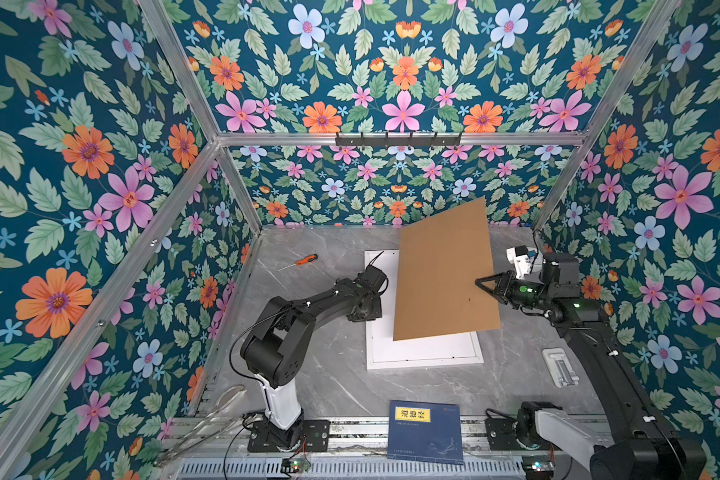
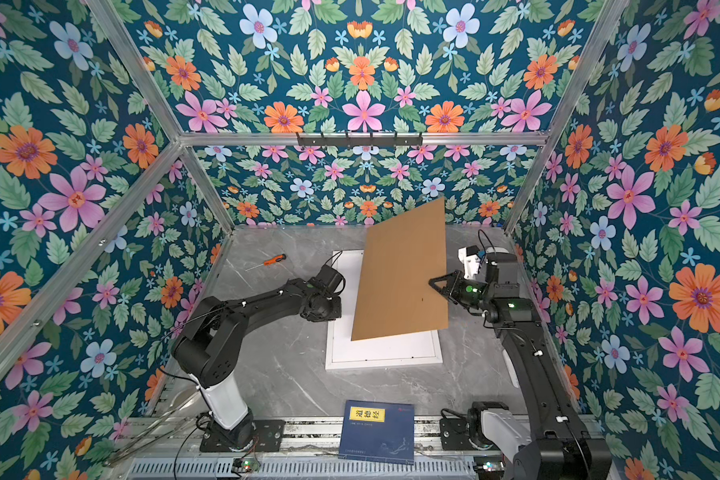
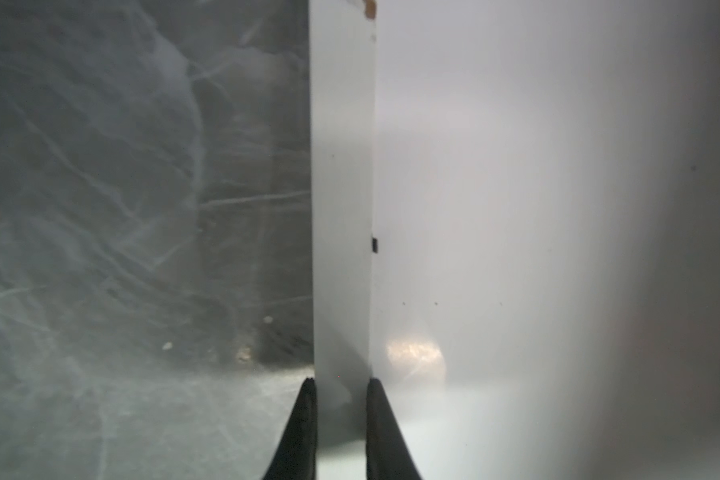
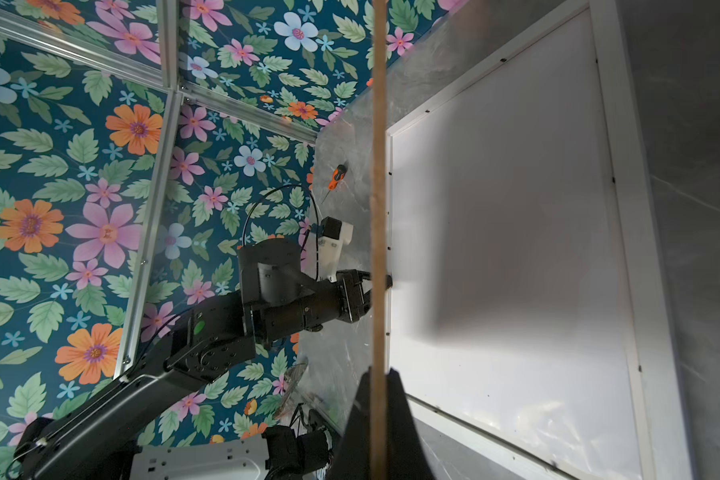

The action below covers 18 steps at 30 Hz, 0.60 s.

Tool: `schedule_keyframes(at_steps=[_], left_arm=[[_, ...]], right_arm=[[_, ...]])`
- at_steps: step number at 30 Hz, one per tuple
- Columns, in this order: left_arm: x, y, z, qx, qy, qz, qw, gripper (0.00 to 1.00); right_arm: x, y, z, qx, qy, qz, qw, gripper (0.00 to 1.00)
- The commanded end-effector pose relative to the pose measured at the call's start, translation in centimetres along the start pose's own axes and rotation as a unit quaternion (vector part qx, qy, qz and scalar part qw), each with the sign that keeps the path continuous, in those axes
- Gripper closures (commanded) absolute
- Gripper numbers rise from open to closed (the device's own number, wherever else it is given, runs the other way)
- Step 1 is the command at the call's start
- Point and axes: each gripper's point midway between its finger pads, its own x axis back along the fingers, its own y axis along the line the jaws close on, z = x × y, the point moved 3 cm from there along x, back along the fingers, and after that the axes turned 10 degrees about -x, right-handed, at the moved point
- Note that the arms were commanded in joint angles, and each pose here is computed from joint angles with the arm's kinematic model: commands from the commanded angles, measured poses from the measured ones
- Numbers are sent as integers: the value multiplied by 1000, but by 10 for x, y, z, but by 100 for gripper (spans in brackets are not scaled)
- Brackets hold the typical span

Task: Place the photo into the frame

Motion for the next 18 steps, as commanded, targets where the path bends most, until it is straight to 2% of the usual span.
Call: schedule_keyframes(at_steps=[1, 10, 16, 18], left_arm=[[5, 13, -1, -16, 0, -17, 1000, 93], [0, 24, -10, -52, 4, -37, 998, 87], [2, 28, -16, -58, -3, -41, 997, 76], [4, 28, -18, -60, -2, -41, 997, 68]], right_arm=[[-4, 11, -9, 29, -17, -34, 999, 100], [-20, -7, 0, -14, 23, -52, 998, 100], [-27, -17, 5, -24, 36, -51, 998, 100], [-30, -18, 7, -25, 42, -51, 997, 100]])
